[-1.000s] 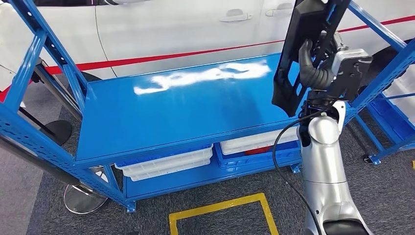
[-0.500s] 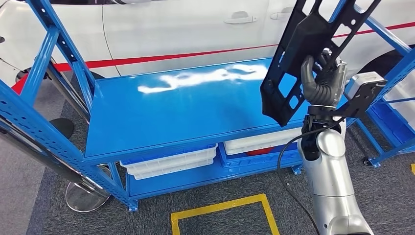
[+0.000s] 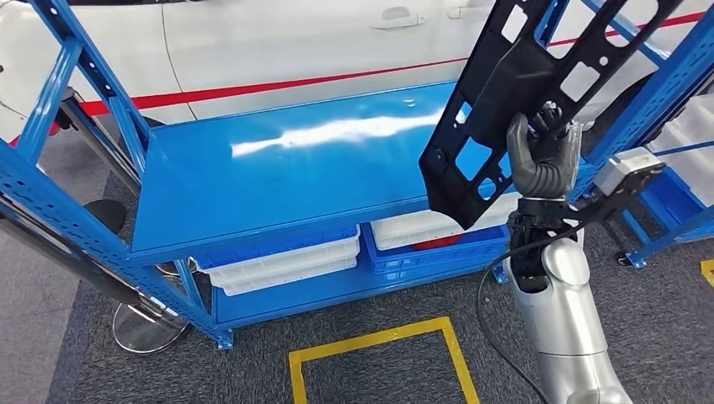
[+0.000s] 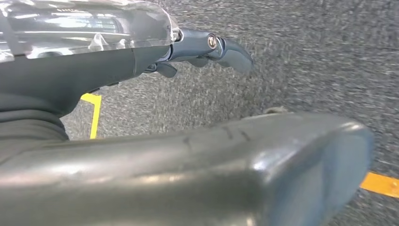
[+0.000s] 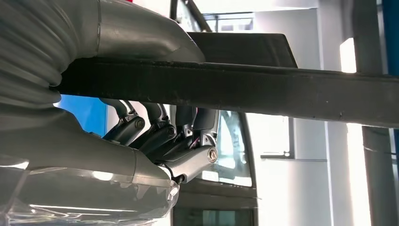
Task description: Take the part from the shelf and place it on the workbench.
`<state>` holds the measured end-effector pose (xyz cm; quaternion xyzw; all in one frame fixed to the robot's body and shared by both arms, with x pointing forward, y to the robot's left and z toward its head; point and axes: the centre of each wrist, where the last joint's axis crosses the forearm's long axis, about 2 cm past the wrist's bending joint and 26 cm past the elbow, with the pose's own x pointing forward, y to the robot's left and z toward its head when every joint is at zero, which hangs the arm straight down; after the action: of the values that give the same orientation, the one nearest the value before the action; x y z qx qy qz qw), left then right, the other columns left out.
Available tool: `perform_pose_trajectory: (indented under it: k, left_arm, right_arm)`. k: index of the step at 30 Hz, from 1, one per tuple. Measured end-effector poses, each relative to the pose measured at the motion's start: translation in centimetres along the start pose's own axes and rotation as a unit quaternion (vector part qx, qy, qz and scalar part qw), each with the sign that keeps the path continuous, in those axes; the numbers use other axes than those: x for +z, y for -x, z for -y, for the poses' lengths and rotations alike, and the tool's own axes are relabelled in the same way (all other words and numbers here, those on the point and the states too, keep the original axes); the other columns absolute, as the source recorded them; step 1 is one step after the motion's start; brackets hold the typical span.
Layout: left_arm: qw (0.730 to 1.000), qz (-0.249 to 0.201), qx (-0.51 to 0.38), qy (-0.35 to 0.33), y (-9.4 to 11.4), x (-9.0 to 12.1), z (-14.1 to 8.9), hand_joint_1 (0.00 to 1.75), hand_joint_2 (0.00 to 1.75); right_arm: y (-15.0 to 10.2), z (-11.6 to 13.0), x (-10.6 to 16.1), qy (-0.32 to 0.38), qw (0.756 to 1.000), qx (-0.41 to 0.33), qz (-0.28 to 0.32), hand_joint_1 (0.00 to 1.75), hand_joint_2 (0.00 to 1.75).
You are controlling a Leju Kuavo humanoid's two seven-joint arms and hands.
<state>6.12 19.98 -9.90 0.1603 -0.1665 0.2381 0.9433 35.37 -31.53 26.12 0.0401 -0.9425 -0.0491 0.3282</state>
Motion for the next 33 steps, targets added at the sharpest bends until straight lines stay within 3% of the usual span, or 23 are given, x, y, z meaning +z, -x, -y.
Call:
perform_pose_trajectory:
  k: [5,15,23,27,33]
  left_arm:
    - [1.000,-0.013,0.006,-0.018,0.2,-0.3,-0.7,0.00,0.00]
    - [0.999,-0.027,0.011,-0.033,0.7,-0.6,-1.7,0.00,0.00]
    - [0.998,-0.031,0.030,-0.040,0.7,-0.7,-1.9,0.00,0.00]
    - [0.997,-0.044,0.051,-0.041,1.1,-0.8,-2.5,0.00,0.00]
    - [0.992,-0.065,0.088,-0.058,0.5,-1.5,-3.6,0.00,0.00]
  right_arm:
    - [-0.6,0.0,3.5,0.009,1.000,-0.007,0.015,1.75,1.75]
    - [-2.7,4.4,10.4,0.040,0.999,0.029,-0.014,1.75,1.75]
    - [-5.0,6.3,12.8,0.058,0.995,0.078,-0.025,1.75,1.75]
    - [-5.1,5.5,14.1,0.062,0.994,0.078,-0.040,1.75,1.75]
    - [-4.5,2.3,15.8,0.063,0.994,0.058,-0.064,1.75,1.75]
